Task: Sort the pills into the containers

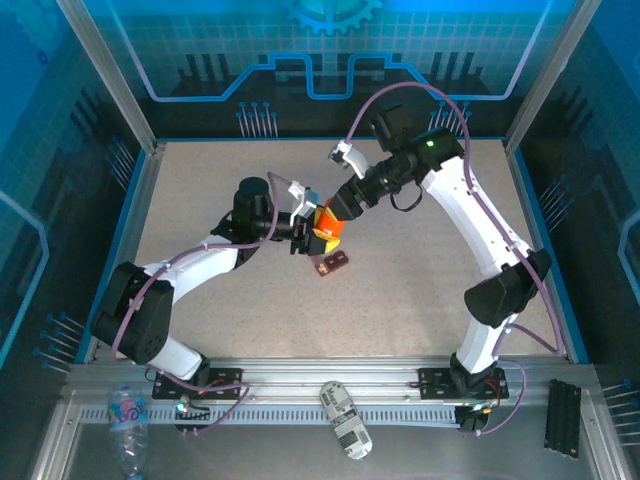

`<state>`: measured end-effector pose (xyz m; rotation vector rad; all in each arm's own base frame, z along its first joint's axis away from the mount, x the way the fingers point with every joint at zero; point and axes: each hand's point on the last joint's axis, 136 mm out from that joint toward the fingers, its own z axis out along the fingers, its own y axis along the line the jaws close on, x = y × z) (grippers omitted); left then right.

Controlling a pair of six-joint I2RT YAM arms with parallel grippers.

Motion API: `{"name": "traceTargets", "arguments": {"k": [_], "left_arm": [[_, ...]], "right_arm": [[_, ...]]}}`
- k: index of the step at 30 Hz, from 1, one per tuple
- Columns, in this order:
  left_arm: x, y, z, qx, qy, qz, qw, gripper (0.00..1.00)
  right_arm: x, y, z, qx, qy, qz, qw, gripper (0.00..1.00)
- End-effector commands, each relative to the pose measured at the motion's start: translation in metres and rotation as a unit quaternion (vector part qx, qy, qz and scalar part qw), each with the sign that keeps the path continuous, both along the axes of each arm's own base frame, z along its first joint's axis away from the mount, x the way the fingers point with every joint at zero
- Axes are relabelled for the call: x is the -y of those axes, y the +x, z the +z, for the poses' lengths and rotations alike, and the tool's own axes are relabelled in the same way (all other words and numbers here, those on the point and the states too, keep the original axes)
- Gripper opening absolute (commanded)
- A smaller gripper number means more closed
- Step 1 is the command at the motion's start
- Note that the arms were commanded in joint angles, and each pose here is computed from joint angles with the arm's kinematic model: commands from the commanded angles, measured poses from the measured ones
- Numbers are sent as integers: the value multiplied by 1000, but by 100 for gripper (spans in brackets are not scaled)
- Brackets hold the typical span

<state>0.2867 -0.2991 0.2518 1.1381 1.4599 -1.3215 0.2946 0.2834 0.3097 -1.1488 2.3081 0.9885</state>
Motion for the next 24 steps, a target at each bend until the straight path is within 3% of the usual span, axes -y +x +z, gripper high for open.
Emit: {"name": "traceTargets", "arguments": {"k": [1, 5, 8, 10, 13, 18, 24], "left_arm": [[0, -4, 28, 38, -21, -18, 999, 0], [0, -3, 29, 42, -21, -13, 999, 0], [-1, 2, 28, 49, -18, 6, 999, 0], [-1, 8, 26, 58, -14, 23, 998, 0], [-2, 12, 24, 68, -9, 40, 997, 0], [-3, 11, 23, 66, -9, 43, 997, 0], [-4, 9, 18, 61, -8, 40, 997, 0]], "right_arm": [[4, -8, 8, 9, 1, -5, 1000, 54], [5, -4, -1, -4, -12, -36, 999, 32], [6, 12, -26, -32, -40, -130, 990, 16], [4, 21, -46, -49, -54, -211, 975, 14], [-3, 29, -58, -50, -19, -317, 947, 18], [-13, 31, -47, -42, 28, -341, 939, 33], [29, 48, -3, -6, 65, -355, 933, 54]]}}
